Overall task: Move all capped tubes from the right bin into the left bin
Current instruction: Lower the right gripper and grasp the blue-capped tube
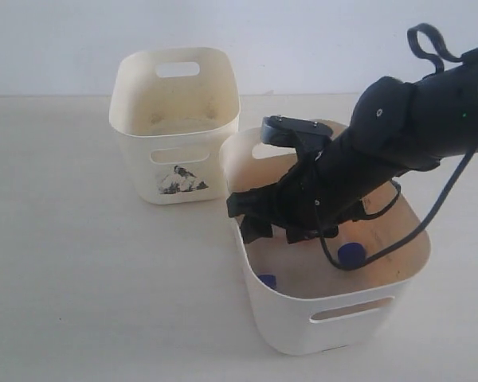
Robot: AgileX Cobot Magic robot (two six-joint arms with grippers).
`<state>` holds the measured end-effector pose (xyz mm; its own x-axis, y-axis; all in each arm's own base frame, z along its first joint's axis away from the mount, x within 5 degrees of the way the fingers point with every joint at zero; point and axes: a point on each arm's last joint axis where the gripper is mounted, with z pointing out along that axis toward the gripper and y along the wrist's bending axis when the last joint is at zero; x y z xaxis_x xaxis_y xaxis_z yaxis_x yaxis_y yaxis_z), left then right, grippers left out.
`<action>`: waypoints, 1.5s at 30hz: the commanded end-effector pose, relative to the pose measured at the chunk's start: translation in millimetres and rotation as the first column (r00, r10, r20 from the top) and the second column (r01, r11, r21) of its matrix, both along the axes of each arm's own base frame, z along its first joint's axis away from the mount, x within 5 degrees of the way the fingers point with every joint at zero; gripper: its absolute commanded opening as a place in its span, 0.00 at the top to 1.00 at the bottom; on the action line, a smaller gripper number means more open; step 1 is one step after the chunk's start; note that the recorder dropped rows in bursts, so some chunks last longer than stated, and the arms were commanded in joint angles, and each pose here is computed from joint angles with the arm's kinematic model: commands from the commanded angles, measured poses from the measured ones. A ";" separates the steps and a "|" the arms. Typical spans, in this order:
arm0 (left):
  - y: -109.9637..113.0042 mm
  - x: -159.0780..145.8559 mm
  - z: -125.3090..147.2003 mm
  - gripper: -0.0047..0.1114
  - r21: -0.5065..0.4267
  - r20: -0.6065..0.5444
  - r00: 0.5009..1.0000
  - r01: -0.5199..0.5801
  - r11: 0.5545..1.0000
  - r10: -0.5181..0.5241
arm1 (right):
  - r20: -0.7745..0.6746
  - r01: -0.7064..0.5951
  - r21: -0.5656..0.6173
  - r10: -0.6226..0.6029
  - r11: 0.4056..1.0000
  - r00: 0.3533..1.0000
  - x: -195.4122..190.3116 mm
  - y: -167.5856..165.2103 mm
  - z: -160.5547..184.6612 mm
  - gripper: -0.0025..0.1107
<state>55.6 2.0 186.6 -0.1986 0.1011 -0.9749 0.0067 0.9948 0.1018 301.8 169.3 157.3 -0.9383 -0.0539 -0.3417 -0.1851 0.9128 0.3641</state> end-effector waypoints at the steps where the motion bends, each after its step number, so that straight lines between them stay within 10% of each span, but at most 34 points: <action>1: -0.3 0.0 2.6 0.92 -0.018 0.020 1.000 -0.001 1.000 0.001 | -0.034 -0.005 -0.037 0.003 0.999 0.999 2.6 0.9 -22.9 0.41; 9: -0.3 0.0 2.6 0.92 -0.018 0.020 1.000 -0.001 1.000 0.001 | -0.038 -0.005 -0.050 0.003 0.999 0.999 4.0 0.6 -29.9 0.42; 20: -0.3 0.0 2.6 0.92 -0.018 0.020 1.000 -0.001 1.000 0.001 | -0.043 -0.011 -0.052 0.008 0.999 0.999 3.3 0.5 -29.6 0.75; 45: -0.3 0.0 2.6 0.92 -0.018 0.020 1.000 -0.001 1.000 0.001 | 0.154 -0.045 -0.026 0.048 0.999 0.987 -1.7 -6.3 34.5 0.76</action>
<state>55.6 2.0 186.6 -0.1986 0.1011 -0.9749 0.0067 0.9948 0.1018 300.8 167.0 185.5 -0.8868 -0.0893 -0.4535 -0.2595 0.9081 0.3287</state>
